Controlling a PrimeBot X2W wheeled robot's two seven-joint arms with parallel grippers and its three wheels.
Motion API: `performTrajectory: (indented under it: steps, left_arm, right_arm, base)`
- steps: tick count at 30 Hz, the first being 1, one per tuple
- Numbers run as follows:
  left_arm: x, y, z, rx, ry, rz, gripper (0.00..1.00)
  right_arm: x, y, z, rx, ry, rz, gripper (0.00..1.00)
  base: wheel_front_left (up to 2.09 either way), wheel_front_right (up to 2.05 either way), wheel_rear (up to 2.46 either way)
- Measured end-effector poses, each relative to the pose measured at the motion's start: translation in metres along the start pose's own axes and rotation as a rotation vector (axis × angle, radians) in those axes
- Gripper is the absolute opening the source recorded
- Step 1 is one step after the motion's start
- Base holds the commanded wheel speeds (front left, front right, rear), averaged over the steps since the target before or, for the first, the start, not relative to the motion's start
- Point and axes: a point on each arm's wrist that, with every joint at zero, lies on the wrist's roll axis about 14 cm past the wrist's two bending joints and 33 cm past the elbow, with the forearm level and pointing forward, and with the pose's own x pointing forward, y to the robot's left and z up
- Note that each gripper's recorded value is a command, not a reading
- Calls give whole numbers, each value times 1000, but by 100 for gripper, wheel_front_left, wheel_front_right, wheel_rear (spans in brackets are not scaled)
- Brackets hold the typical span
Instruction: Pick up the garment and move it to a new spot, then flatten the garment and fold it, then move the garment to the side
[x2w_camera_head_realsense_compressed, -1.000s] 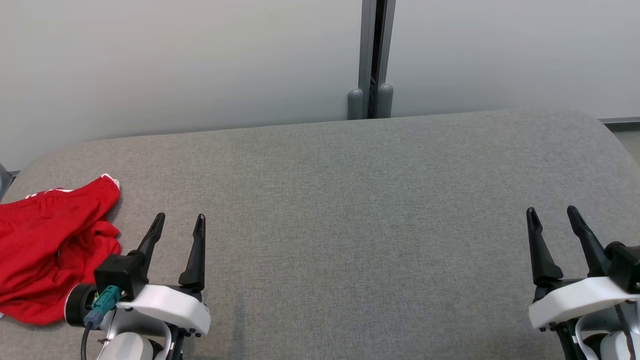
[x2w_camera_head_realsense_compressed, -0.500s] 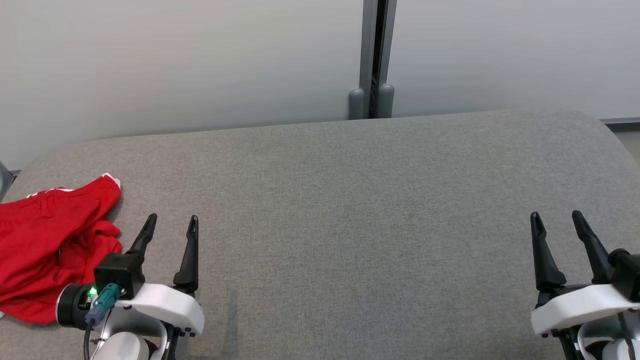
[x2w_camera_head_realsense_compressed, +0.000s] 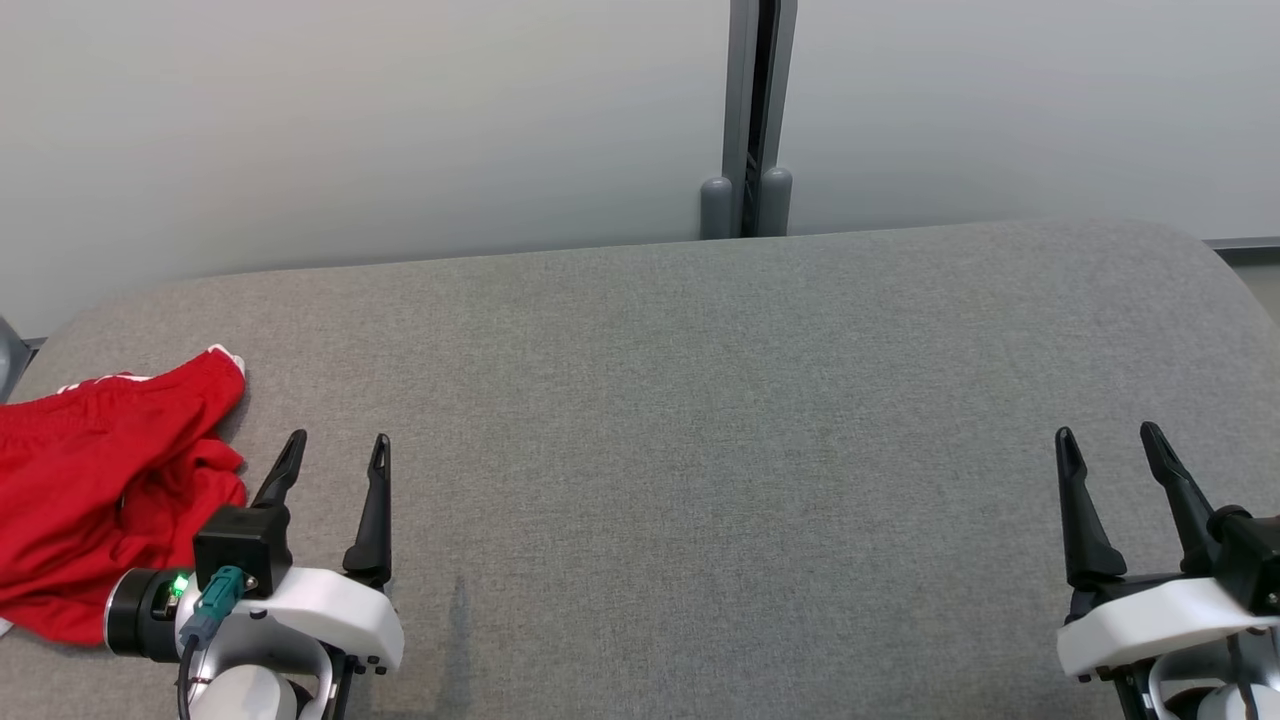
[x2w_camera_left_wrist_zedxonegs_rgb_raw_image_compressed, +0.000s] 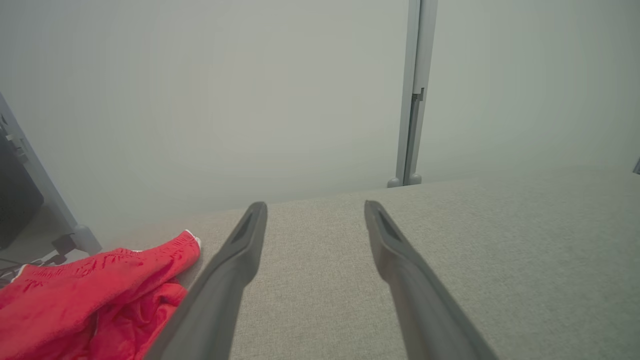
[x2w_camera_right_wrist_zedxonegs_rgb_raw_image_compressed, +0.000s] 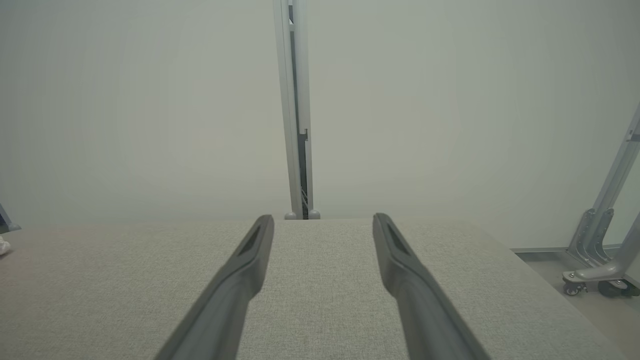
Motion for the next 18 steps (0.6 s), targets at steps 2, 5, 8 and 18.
performTrajectory:
  steps: [2, 5, 8, 18]
  left_arm:
    - [0, 0, 0, -3, 3, 1, 100]
    - [-1, 2, -2, -7, 8, 5, 100]
    - [-3, 2, -3, -6, 14, 5, 100]
    - [-17, 35, 3, -17, -6, 103, 100]
  right_arm:
    - [0, 0, 0, 6, 1, -2, 100]
    - [-1, 0, -3, 13, 7, -3, 100]
    - [1, 1, -4, 17, 9, 0, 100]
    - [17, 36, 0, 43, -1, 102, 100]
  base:
    - [0, 0, 0]
    - [0, 0, 0]
    - [0, 0, 0]
    - [0, 0, 0]
